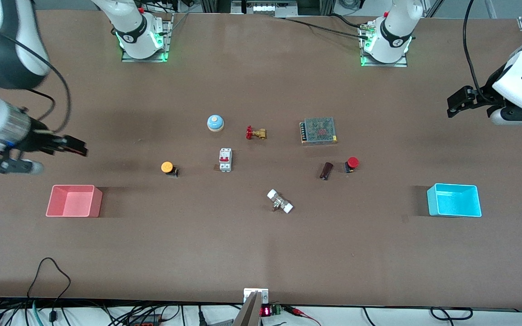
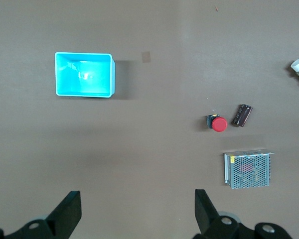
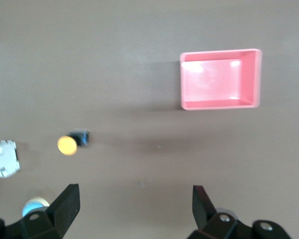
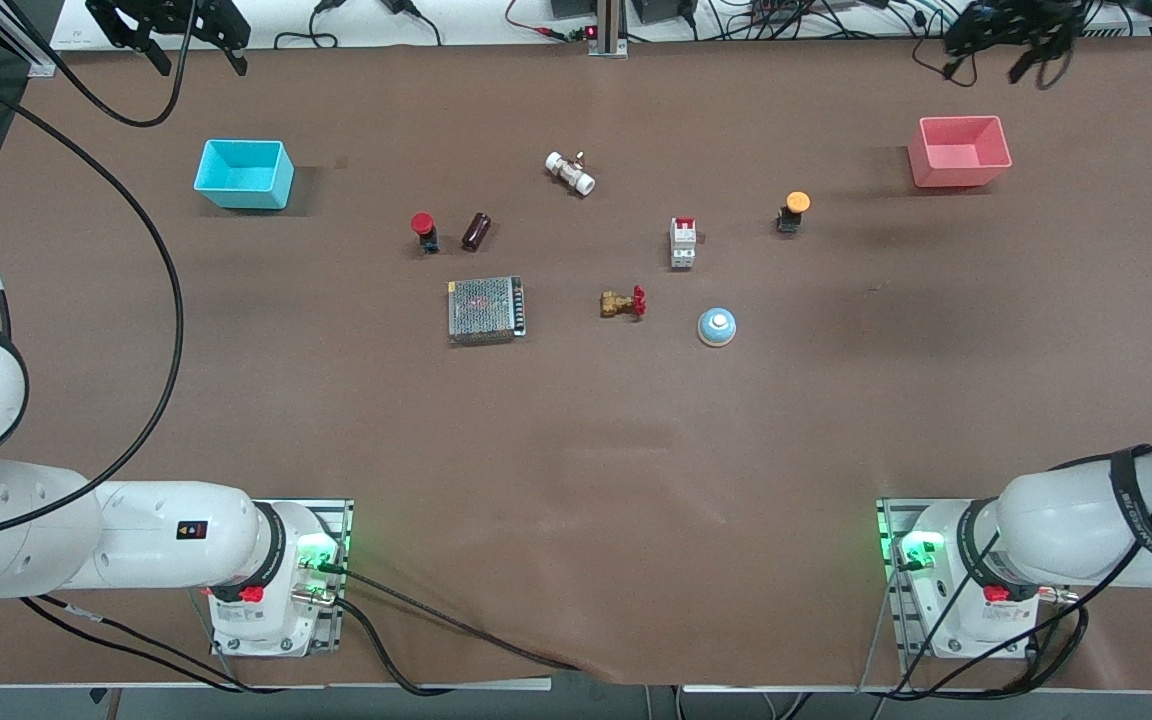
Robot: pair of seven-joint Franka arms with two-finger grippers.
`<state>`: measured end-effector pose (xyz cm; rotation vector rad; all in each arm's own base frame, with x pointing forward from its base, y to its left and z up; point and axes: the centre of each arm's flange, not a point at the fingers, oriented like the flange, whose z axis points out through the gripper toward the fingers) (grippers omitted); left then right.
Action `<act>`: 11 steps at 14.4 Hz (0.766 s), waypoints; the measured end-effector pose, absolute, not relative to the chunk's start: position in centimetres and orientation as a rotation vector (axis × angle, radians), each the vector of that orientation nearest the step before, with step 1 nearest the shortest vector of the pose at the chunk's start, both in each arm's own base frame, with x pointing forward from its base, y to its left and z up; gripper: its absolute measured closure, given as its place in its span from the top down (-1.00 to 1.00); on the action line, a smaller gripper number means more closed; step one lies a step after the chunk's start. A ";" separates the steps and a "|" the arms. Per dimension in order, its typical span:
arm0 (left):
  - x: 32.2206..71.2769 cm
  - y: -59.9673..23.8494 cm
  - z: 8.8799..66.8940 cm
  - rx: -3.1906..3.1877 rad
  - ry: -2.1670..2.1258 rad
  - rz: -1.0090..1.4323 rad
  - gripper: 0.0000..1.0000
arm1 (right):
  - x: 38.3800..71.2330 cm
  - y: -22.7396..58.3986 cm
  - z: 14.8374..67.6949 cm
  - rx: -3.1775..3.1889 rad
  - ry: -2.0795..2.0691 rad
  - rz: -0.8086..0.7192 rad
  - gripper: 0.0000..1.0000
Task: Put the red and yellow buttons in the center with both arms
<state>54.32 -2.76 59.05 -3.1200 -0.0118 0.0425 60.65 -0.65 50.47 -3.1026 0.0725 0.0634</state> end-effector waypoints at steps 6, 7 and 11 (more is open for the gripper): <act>54.4 -2.7 58.9 -3.119 -0.004 0.045 1.00 | 57.6 -0.8 55.8 -3.110 0.057 0.053 1.00; 54.4 -2.7 58.9 -3.119 -0.003 0.046 1.00 | 57.4 -0.8 55.9 -3.110 0.057 0.058 1.00; 54.5 -3.1 58.9 -3.118 0.010 0.045 1.00 | 57.1 -0.8 55.7 -3.113 0.055 0.103 1.00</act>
